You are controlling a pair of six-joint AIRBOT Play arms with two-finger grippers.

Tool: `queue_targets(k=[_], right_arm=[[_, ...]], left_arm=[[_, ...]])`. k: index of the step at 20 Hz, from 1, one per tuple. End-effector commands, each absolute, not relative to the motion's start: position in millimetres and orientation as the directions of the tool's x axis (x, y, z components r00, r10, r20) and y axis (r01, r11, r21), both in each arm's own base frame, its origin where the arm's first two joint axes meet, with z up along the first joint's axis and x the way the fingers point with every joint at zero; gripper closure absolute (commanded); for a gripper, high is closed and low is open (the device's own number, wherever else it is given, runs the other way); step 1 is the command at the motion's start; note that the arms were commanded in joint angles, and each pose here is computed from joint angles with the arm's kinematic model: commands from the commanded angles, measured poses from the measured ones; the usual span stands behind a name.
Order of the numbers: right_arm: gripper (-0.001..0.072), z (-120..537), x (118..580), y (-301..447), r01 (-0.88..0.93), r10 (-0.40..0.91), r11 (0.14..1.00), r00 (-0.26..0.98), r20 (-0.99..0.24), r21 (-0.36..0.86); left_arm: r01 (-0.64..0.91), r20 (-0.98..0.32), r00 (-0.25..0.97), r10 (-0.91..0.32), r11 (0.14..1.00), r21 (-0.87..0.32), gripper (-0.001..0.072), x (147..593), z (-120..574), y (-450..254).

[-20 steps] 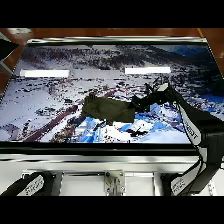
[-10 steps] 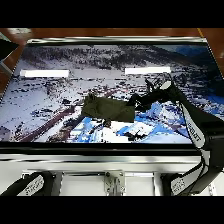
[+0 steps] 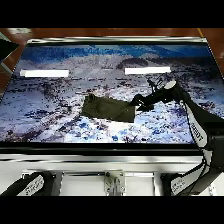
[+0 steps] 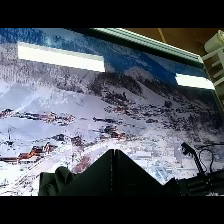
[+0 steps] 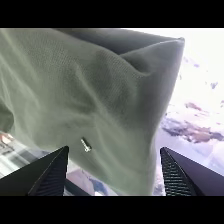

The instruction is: Fold the shirts.

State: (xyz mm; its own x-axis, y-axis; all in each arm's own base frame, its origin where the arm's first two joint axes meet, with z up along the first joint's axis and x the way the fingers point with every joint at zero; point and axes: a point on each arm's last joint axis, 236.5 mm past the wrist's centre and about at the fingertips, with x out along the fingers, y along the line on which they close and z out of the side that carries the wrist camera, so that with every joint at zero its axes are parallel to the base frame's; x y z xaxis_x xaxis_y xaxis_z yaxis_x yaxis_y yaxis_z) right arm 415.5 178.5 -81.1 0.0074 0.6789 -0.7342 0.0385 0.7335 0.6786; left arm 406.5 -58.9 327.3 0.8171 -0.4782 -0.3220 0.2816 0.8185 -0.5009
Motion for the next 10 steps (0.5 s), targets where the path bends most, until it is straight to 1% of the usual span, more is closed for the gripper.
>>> queue_targets(k=[1, 6, 8, 10], right_arm=[[0.0012, -80.4, 415.3, 176.7, 0.017, 0.68, 0.733, 0.007, -0.733, 0.68], [0.0012, -83.3, 424.2, 175.7, 0.002, 0.67, 0.742, 0.044, -0.741, 0.671], [0.0012, -87.4, 427.7, 179.2, 0.001, 0.664, 0.746, 0.057, -0.745, 0.666], [0.0012, -93.8, 427.3, 184.8, 0.008, 0.665, 0.746, 0.05, -0.745, 0.666]], left_arm=[[0.279, -0.326, 0.816, -0.478, 0.818, -0.503, 0.0672, 408.2, 325.2, -58.3], [0.267, -0.349, 0.801, -0.487, 0.811, -0.52, 0.0672, 419.3, 311.4, -58.8], [0.286, -0.356, 0.782, -0.511, 0.802, -0.524, 0.0671, 420.9, 306.9, -70.3], [0.33, -0.35, 0.769, -0.535, 0.801, -0.5, 0.0671, 420.1, 307.8, -84.9]])
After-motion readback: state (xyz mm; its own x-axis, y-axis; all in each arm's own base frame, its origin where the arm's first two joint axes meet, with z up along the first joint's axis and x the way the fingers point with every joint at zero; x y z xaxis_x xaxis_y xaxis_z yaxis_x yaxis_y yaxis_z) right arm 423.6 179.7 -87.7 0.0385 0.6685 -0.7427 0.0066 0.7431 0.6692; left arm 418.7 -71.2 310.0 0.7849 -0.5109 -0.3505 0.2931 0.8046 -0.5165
